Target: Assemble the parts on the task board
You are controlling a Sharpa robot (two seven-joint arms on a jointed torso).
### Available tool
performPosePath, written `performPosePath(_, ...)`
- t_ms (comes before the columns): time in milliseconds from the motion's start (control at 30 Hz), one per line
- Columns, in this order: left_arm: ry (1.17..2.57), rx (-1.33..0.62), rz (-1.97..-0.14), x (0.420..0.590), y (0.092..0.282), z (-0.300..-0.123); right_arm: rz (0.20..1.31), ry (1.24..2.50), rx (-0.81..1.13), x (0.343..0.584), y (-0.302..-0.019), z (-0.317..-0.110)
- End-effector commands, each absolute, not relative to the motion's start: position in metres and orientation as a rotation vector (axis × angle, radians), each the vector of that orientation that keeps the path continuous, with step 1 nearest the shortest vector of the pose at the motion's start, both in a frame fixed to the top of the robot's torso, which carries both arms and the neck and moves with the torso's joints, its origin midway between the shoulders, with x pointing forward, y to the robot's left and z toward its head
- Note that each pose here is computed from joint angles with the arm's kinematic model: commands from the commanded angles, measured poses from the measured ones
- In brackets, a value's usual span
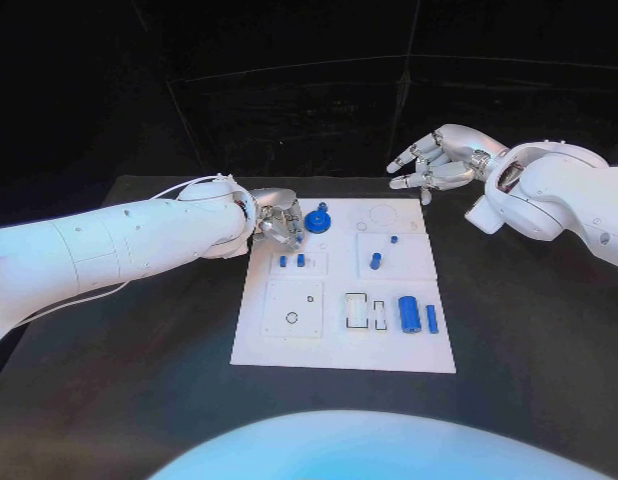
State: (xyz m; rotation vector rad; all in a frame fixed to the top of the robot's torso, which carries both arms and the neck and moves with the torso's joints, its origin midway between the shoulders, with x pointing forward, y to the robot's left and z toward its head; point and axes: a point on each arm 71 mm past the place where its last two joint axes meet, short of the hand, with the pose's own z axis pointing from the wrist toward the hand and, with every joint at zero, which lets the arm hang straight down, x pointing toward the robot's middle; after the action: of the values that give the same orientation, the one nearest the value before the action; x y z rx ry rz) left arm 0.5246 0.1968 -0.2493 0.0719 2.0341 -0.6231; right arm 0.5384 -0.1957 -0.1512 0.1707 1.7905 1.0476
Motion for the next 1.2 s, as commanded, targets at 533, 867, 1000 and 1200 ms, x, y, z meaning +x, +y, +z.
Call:
performPosePath(533,2.065,0.086,-0.588,0.5237,0.1991,-0.2526,1.057,1.789,0.163,0.5384,-0.1953,-0.1497)
performPosePath(867,2.052,0.084,-0.594,0.5241,0.1988,-0.2518,1.059,1.789,0.162,0.5384,-0.195,-0.1497)
performPosePath(1000,2.055,0.079,-0.598,0.5239,0.1986,-0.2519,1.058,1.79,0.162,0.5384,-0.1951,-0.1497)
performPosePath(1200,2.062,0.071,-0.599,0.5239,0.1987,-0.2524,1.058,1.791,0.162,0.5383,-0.1952,-0.1498)
